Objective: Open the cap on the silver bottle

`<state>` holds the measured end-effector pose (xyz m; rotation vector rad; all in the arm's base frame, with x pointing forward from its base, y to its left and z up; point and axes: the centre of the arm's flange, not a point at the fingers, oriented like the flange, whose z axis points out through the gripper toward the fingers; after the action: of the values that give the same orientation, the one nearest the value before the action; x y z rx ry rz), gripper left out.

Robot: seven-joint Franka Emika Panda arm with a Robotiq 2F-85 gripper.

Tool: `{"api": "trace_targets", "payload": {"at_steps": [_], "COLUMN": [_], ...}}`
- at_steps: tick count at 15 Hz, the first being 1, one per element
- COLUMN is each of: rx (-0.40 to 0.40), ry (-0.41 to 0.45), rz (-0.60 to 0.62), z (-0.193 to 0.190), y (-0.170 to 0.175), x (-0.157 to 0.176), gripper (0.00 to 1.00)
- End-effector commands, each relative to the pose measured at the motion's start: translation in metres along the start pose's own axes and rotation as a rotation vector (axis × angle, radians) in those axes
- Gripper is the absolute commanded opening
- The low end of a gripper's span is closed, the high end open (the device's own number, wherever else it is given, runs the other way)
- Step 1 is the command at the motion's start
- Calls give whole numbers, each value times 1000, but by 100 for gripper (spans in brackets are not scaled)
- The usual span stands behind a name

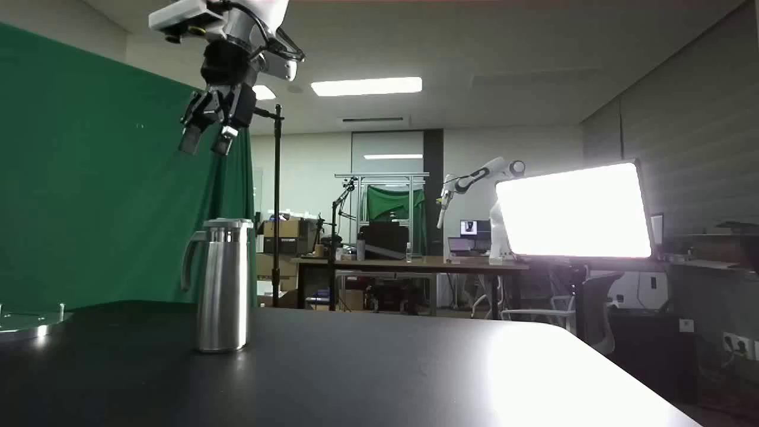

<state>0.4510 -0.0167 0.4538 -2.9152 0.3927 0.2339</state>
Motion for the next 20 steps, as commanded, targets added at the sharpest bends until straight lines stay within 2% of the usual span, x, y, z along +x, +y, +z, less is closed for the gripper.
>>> {"api": "trace_targets", "payload": {"at_steps": [1, 10, 13, 16, 17, 18, 20], "rx": [0, 0, -62, -173, -209, -241, -287], "ry": [1, 3, 18, 63, 76, 82, 94], "rz": [0, 0, 19, 6, -7, -22, -46], "z": [0, 0, -2, 0, 1, 3, 8], "y": [0, 0, -6, -16, -20, -27, -41], "x": [0, 0, 16, 37, 43, 50, 64], "gripper": [100, 100, 100, 100, 91, 74, 60]}}
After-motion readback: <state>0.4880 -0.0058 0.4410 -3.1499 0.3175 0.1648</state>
